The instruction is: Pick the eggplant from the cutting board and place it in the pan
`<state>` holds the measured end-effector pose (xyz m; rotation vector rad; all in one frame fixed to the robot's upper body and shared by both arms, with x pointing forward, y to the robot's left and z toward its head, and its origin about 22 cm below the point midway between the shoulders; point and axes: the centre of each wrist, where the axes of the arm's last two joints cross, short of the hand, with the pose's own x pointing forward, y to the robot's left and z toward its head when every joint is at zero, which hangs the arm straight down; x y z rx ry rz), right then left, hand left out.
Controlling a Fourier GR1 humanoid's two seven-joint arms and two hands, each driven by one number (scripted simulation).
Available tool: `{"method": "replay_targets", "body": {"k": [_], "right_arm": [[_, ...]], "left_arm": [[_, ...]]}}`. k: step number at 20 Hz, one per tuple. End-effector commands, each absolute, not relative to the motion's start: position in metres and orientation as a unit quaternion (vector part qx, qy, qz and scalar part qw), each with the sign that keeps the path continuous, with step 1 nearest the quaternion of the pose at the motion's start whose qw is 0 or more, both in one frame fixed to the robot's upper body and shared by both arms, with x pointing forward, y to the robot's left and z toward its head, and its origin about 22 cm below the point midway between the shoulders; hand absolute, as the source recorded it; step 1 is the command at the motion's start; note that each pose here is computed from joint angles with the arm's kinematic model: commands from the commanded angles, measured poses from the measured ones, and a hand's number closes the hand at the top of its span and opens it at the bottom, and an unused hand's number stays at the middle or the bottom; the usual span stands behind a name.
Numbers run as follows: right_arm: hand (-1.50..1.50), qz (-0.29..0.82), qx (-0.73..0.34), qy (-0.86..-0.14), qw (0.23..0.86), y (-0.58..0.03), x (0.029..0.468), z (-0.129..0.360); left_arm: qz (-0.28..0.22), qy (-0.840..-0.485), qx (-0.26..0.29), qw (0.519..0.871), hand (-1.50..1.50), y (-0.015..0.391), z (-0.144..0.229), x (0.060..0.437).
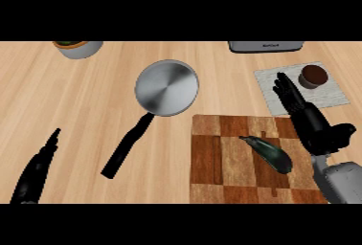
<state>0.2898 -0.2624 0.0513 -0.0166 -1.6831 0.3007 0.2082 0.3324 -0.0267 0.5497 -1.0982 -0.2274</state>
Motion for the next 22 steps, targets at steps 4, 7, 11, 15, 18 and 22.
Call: {"method": "replay_targets", "body": {"k": [4, 7, 11, 15, 18, 22], "right_arm": [[-1.50, 0.245, 0.257, -0.681, 0.641, -0.210, 0.299, 0.061], [-1.50, -0.098, 0.215, -0.751, 0.617, -0.235, 0.302, 0.048], [1.50, 0.115, 0.154, -0.677, 0.711, -0.279, 0.310, 0.029], [-1.50, 0.172, 0.221, -0.703, 0.654, -0.326, 0.309, 0.012], [-1.50, 0.245, 0.228, -0.703, 0.627, -0.340, 0.334, 0.049], [-1.50, 0.340, 0.182, -0.692, 0.610, -0.355, 0.355, 0.107]], "left_arm": [[-0.098, -0.573, 0.251, 0.774, 0.00, 0.333, 0.010, 0.243], [-0.064, -0.555, 0.248, 0.791, 0.00, 0.334, -0.001, 0.235], [-0.049, -0.573, 0.230, 0.785, 0.00, 0.337, 0.019, 0.258], [-0.046, -0.561, 0.227, 0.795, 0.00, 0.345, 0.010, 0.271], [-0.046, -0.566, 0.222, 0.793, 0.00, 0.351, 0.000, 0.264], [-0.049, -0.561, 0.230, 0.794, 0.00, 0.340, 0.004, 0.264]]}}
